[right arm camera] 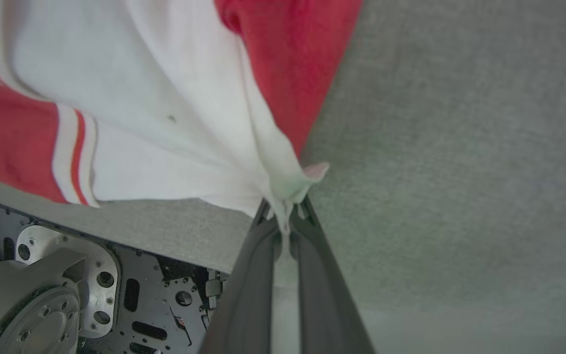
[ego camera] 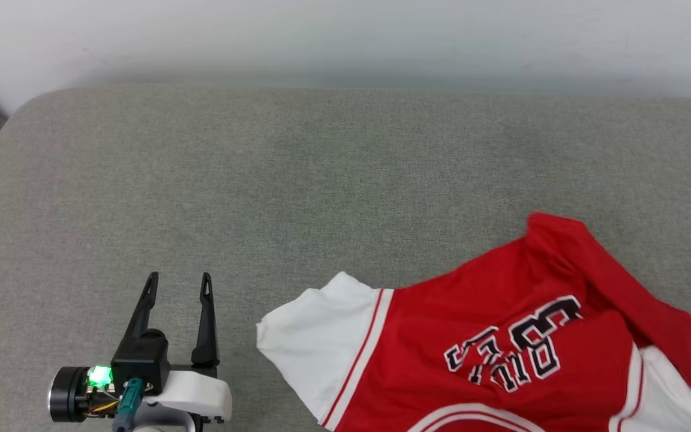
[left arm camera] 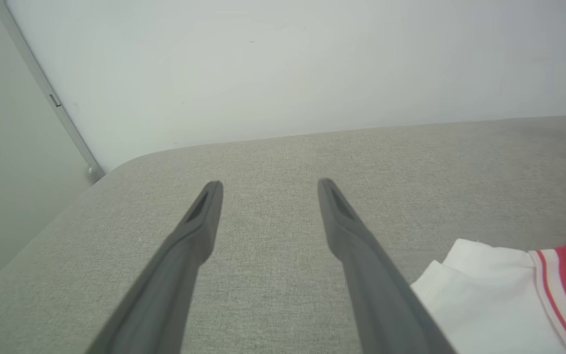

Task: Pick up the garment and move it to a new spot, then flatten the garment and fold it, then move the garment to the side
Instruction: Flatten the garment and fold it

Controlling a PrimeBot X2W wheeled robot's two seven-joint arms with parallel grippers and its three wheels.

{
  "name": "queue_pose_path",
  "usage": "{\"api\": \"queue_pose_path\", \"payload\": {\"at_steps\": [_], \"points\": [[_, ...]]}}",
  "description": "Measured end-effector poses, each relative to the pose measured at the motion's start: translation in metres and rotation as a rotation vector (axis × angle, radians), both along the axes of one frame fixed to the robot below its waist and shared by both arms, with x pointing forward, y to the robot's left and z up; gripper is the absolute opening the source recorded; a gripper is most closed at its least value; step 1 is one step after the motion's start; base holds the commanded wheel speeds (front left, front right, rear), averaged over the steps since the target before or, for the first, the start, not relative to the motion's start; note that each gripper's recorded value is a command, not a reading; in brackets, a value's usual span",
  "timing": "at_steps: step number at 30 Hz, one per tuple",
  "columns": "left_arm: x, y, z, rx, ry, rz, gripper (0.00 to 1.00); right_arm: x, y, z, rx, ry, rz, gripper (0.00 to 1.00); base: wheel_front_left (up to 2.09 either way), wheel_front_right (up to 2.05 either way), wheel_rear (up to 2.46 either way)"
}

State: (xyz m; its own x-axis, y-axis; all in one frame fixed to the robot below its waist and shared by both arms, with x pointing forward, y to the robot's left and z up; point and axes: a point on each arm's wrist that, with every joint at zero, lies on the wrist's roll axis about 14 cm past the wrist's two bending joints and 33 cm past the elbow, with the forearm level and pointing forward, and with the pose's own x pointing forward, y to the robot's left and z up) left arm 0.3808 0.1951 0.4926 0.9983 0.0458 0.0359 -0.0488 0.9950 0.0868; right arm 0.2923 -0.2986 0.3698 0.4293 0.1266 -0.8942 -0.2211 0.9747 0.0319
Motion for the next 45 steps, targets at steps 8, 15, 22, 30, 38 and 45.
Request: {"api": "queue_pose_path", "payload": {"at_steps": [8,15,22,30,38,45], "points": [[-0.003,0.001,0.001,0.010,-0.002,-0.007,1.00,0.000,0.002,-0.003,-0.004,-0.053,-0.026,1.00,0.00,0.00,0.00],[-0.013,-0.004,-0.002,0.006,0.006,-0.022,1.00,0.084,-0.001,0.130,-0.111,-0.407,0.132,1.00,0.00,0.00,0.00],[0.000,-0.001,-0.004,0.012,0.010,-0.024,1.00,0.113,0.011,0.128,-0.213,-0.254,0.237,1.00,0.00,0.00,0.00],[0.015,0.003,-0.013,0.014,0.033,-0.015,1.00,0.136,0.031,0.057,-0.210,-0.009,0.234,1.00,0.00,0.00,0.00],[0.026,0.014,-0.029,0.021,0.072,0.016,1.00,0.127,0.055,-0.020,-0.156,0.147,0.252,1.00,0.00,0.00,0.00],[0.019,0.011,-0.018,0.019,0.045,0.007,1.00,0.135,0.068,0.005,-0.112,-0.024,0.282,0.00,0.00,0.00,0.00]]}}
